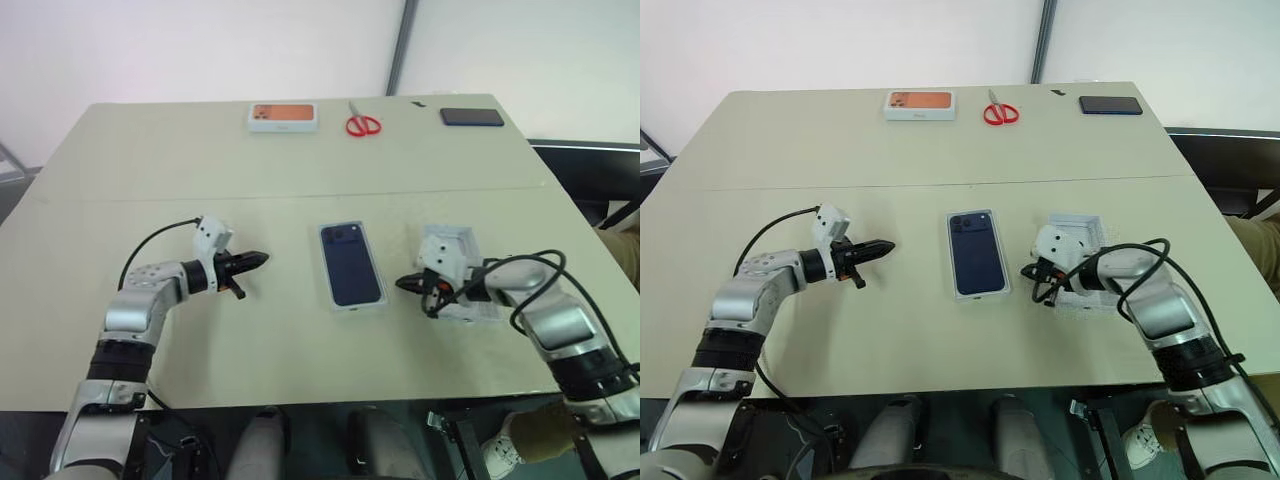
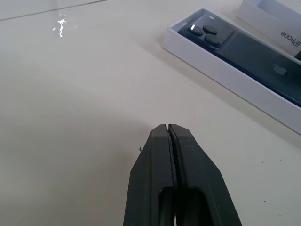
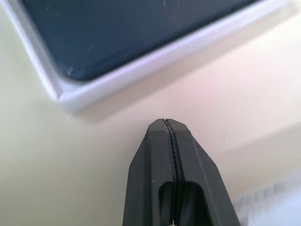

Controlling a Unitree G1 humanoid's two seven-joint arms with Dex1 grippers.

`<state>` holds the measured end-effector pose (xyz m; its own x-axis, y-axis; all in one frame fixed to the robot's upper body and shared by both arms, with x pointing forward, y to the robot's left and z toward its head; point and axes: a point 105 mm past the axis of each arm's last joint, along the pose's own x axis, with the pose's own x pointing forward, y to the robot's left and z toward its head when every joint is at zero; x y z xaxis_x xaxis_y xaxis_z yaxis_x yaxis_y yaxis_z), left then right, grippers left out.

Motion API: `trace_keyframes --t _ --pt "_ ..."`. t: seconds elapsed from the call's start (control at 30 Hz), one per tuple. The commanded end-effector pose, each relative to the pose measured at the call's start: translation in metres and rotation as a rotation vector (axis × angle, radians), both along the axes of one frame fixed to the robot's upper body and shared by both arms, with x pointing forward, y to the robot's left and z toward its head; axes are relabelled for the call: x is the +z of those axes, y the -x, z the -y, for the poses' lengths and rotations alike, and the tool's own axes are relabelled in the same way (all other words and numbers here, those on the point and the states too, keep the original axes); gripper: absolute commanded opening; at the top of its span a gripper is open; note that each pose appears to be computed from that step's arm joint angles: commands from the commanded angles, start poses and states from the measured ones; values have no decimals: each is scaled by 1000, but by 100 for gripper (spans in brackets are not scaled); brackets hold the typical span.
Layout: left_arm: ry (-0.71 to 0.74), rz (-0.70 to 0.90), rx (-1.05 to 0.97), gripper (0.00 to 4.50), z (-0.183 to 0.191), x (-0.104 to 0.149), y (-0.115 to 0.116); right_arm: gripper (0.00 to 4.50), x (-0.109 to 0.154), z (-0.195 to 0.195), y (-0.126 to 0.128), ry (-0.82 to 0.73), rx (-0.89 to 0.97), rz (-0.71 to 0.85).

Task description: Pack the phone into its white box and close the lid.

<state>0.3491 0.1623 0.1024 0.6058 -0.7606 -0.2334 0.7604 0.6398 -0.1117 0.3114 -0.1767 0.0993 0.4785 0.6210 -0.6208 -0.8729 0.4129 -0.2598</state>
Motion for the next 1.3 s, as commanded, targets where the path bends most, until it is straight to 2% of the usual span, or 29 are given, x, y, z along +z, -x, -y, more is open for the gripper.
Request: trace_keyframes --t 0.03,0.2,0.33,0.37,0.4,0.47,0.5,0.67,0.73,0.9,1.0,1.13,1.2,1.3 --pt "9 59 -6 9 -4 16 1 0 6 5 9 3 16 -10" --pt "-4 64 -5 9 -10 17 1 0 5 21 10 37 -17 -11" --pt "25 41 -9 9 -13 22 4 0 15 23 2 8 -41 26" --pt "28 35 -9 31 -15 22 4 0 20 20 0 -22 -48 33" --pt "28 30 -10 60 -16 21 5 0 24 17 -3 -64 -59 31" --pt "36 23 -28 137 -18 23 8 53 36 11 -9 -164 -96 24" --pt "26 35 -25 195 -19 23 8 85 40 8 -9 -185 -96 25" --pt "21 38 -61 448 -21 25 15 345 52 8 -18 -198 -135 79" --pt "18 51 -80 450 -21 26 18 444 55 11 -23 -209 -183 100" --pt "9 108 -108 450 -23 31 20 444 60 19 -23 -143 -245 141" --pt "-6 169 -129 450 -22 35 20 444 61 32 -23 -151 -356 95" --pt "-16 229 -200 450 -21 36 29 444 49 33 -3 -101 -398 17" --pt "-10 237 -232 450 -20 35 33 444 47 29 6 -146 -440 -35" --pt "-9 245 -269 450 -19 33 40 444 39 21 19 -100 -450 -41"
